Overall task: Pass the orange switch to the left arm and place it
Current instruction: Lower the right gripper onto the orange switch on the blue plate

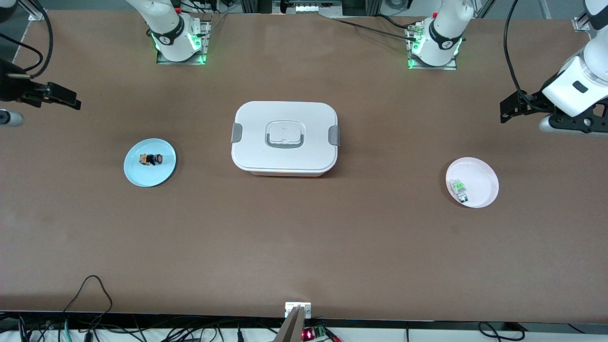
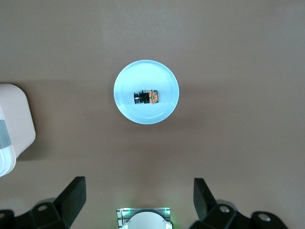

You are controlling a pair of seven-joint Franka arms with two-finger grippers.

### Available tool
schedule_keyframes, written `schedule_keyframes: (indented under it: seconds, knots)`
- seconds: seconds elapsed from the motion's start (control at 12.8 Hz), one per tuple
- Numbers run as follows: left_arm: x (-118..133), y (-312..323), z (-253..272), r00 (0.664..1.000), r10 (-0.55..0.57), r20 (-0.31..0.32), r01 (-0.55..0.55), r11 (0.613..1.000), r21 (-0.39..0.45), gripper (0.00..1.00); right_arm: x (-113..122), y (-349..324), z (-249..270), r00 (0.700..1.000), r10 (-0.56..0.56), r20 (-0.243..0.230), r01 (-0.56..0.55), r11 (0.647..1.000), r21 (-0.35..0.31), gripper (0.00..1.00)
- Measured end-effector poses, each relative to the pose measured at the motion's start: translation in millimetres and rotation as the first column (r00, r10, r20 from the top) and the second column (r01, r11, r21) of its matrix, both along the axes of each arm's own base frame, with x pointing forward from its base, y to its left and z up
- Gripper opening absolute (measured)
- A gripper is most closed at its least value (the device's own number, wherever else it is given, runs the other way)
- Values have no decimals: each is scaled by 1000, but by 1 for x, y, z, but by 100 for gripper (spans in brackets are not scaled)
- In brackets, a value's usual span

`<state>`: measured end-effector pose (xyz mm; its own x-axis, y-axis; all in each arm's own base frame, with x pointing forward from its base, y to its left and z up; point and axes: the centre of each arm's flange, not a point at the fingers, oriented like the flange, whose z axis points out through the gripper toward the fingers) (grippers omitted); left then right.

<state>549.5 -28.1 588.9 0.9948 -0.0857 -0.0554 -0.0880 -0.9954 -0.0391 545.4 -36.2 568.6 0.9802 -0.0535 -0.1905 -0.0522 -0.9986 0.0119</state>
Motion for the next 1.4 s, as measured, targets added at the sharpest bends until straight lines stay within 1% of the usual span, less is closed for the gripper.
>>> schedule_keyframes:
  seconds: [0.16,0.39,0.62,0.94,1.25,1.4]
  knots:
    - [0,0,0,1000,0,0,0,1000,0,100,11,0,-21,1000,2,-25,-2,1000,1,100]
    - [0,0,0,1000,-1,0,1,1000,0,100,25,1,-46,1000,4,-27,-4,1000,0,100]
    - [0,0,0,1000,0,0,0,1000,0,100,30,1,-90,1000,6,-24,-6,1000,-1,100]
    - [0,0,0,1000,1,0,-1,1000,0,100,18,1,-166,1000,8,-22,-8,1000,0,100]
    - [0,0,0,1000,1,0,-1,1000,0,100,-4,3,-242,1000,10,-9,-10,1000,0,100]
    - [0,1,0,1000,1,0,-1,1000,0,100,-11,3,-274,1000,11,-16,-11,1000,0,100]
